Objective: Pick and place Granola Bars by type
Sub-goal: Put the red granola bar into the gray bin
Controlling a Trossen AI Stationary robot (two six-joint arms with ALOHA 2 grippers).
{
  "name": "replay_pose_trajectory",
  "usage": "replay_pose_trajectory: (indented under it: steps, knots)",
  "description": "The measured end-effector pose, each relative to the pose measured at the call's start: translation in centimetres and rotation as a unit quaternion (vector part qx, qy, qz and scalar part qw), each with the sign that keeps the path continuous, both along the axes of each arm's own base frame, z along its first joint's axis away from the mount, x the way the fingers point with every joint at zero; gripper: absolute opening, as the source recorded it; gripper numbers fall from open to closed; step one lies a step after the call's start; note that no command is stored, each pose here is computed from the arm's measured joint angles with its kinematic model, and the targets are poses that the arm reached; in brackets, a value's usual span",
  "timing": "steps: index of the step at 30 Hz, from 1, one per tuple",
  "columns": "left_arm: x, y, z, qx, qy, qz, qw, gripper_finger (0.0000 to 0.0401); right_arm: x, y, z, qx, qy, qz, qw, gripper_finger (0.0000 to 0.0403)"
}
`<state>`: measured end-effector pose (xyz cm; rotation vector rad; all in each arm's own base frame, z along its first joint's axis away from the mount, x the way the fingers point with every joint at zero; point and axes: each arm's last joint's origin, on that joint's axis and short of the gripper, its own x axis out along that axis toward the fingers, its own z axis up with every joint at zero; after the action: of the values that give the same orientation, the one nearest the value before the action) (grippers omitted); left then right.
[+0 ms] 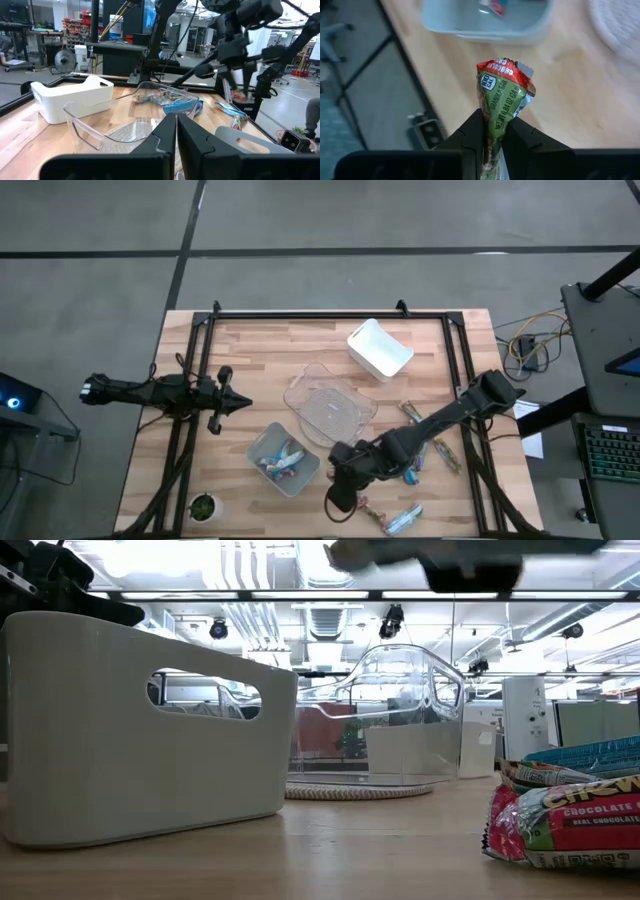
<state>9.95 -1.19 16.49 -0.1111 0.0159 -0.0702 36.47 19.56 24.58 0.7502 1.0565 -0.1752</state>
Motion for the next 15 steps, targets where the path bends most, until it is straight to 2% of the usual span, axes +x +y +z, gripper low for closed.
replay_pose_trajectory:
  steps: [6, 15]
  knots:
    - [0.0, 0.0, 0.0, 0.000, 0.000, 0.000, 1.000, 0.0000, 1.1, -0.4, 0.9, 0.030, -0.043, 0.032, 0.998, 0.0047]
    - [0.0, 0.0, 0.0, 0.000, 0.000, 0.000, 1.000, 0.0000, 2.7, -2.3, 3.7, 0.015, -0.090, 0.074, 0.993, 0.0047]
